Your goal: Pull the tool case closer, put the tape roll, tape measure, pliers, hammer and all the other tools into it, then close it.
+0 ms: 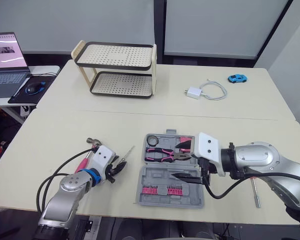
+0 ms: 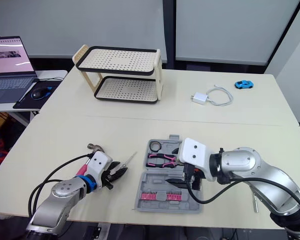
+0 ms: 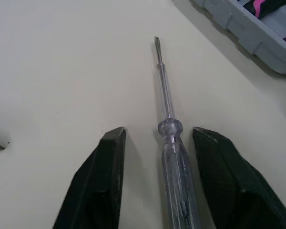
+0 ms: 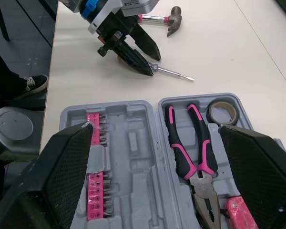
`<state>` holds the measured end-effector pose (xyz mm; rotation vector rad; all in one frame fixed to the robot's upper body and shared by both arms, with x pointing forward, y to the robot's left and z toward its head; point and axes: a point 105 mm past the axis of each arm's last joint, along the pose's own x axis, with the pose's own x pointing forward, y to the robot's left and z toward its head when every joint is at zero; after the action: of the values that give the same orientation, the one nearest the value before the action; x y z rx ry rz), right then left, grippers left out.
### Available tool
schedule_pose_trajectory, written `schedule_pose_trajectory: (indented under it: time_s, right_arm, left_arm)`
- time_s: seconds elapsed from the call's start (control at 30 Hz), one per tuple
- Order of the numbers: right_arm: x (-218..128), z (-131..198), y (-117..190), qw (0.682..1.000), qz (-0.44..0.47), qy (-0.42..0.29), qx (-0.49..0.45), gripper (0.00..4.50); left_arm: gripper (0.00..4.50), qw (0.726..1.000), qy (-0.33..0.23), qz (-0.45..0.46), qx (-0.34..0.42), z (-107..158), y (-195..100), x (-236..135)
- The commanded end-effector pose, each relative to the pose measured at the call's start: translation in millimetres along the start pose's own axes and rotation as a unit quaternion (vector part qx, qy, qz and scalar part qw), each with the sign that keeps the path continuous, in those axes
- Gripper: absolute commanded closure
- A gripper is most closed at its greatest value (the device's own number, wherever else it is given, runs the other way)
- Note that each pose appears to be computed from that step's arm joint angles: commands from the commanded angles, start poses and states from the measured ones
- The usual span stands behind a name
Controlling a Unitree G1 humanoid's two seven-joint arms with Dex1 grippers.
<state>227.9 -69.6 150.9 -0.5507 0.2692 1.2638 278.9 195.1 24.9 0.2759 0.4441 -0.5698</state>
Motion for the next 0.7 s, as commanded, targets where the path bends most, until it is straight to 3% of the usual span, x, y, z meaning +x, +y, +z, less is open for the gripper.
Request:
schedule_pose_trajectory:
  time_s: [0.03, 0.1, 0.33, 0.43, 0.53, 0.7]
  right_arm:
    - [-7.7, 5.5, 1.7, 1.0, -0.004, -0.005, -0.012, 0.0]
    - [-9.0, 4.8, 2.0, 1.0, -0.006, -0.004, -0.01, 0.0]
    - [-16.2, 10.5, 5.2, 0.999, -0.019, -0.026, -0.007, 0.0]
    - [-24.5, 10.0, 6.0, 0.999, -0.022, -0.026, -0.001, 0.0]
    - [-36.3, -0.2, 11.9, 1.0, -0.011, 0.003, 0.014, 0.0]
    - [-46.7, -14.1, 18.4, 0.999, -0.002, 0.044, 0.026, 0.0]
  left_arm:
    - [3.77, 1.0, 0.021, -0.01, -0.003, -12.4, -6.3, 2.6]
    - [4.29, 1.0, 0.017, -0.01, -0.001, -10.7, -5.4, 1.4]
    - [4.28, 0.996, -0.065, -0.048, 0.035, 29.5, -1.5, -36.4]
    - [4.28, 0.984, -0.091, -0.116, 0.103, 52.7, -13.3, -50.2]
    - [4.28, 0.954, -0.101, -0.216, 0.181, 77.5, -39.2, -55.1]
    - [4.28, 0.921, -0.093, -0.284, 0.25, 90.4, -60.1, -46.9]
